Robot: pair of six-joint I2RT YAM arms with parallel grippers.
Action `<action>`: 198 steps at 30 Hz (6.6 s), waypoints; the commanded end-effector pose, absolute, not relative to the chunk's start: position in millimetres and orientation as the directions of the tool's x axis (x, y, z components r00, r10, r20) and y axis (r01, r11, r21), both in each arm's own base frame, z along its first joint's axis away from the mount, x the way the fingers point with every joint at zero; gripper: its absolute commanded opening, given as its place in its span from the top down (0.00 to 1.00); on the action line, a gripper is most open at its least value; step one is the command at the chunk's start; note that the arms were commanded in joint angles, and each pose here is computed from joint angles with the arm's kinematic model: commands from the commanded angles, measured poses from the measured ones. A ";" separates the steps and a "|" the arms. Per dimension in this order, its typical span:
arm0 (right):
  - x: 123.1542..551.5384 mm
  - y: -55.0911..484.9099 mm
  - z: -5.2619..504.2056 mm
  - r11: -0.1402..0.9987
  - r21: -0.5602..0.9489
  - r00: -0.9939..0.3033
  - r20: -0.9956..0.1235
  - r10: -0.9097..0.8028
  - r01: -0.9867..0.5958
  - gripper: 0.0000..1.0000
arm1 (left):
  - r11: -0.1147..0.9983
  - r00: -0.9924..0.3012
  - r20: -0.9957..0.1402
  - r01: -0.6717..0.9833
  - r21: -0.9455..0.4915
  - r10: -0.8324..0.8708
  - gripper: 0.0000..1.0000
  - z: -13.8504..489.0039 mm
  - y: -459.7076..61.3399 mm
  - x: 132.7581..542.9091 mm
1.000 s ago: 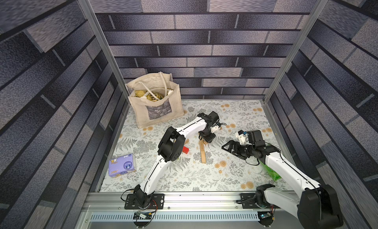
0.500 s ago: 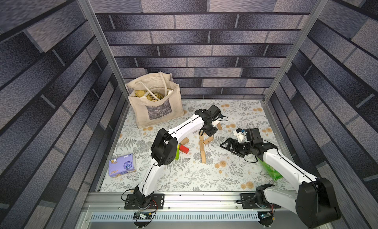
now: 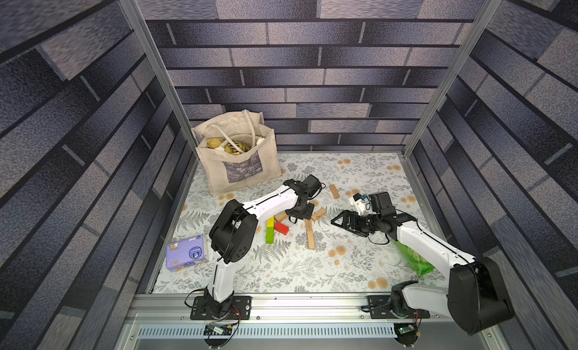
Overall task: Assemble the letter k with building blocks
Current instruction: Adjust the building block at the center of the board.
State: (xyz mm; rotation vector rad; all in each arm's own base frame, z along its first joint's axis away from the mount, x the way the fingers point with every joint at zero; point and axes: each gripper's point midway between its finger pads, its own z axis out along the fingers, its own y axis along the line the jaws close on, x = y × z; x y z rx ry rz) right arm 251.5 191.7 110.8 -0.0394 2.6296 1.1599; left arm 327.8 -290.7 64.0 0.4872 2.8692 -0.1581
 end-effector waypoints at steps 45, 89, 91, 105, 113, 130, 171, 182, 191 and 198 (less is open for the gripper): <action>247.4 198.2 118.2 0.662 0.716 -0.956 -0.295 -0.003 -0.223 0.00 | 0.990 -0.977 -0.161 0.138 0.008 0.138 0.86 19.0 -286.2 336.1; 208.7 291.8 56.3 0.569 0.819 -0.984 -0.151 0.095 -0.071 0.00 | 0.977 -0.994 -0.071 0.095 -0.189 0.083 0.77 24.9 -262.0 255.1; 208.9 293.5 54.3 0.567 0.820 -0.983 -0.155 0.098 -0.073 0.00 | 0.976 -0.994 -0.066 0.097 -0.195 0.085 0.77 24.5 -264.1 254.8; 206.2 300.6 50.3 0.529 0.846 -0.984 -0.144 0.104 -0.068 0.00 | 0.977 -0.995 -0.059 0.089 -0.196 0.079 0.75 24.1 -266.1 259.0; 205.4 302.5 54.6 0.508 0.859 -0.985 -0.135 0.107 -0.062 0.00 | 0.977 -0.995 -0.051 0.090 -0.194 0.081 0.75 19.7 -267.7 259.0; 198.9 290.5 60.8 0.538 0.840 -0.981 -0.154 0.118 -0.067 0.01 | 0.973 -0.985 -0.143 0.125 -0.194 0.098 0.75 47.3 -266.6 271.4; 196.8 258.5 -3.0 0.851 0.524 -0.993 -0.119 0.019 -0.046 0.79 | 0.805 -0.905 -0.373 0.374 -0.461 0.206 0.00 142.2 -273.9 231.8; 199.5 248.8 -1.8 0.882 0.467 -0.990 -0.139 0.006 -0.060 0.77 | 0.810 -0.907 -0.363 0.371 -0.454 0.213 0.00 135.8 -274.9 233.3; 215.9 205.7 62.1 0.964 0.245 -0.961 -0.274 -0.039 -0.108 0.55 | 0.808 -0.888 -0.395 0.404 -0.429 0.235 0.00 165.6 -283.3 257.0; 288.0 167.9 108.5 0.966 0.258 -0.936 -0.346 0.063 -0.031 0.40 | 0.781 -0.850 -0.404 0.493 -0.383 0.339 0.00 169.5 -294.6 296.4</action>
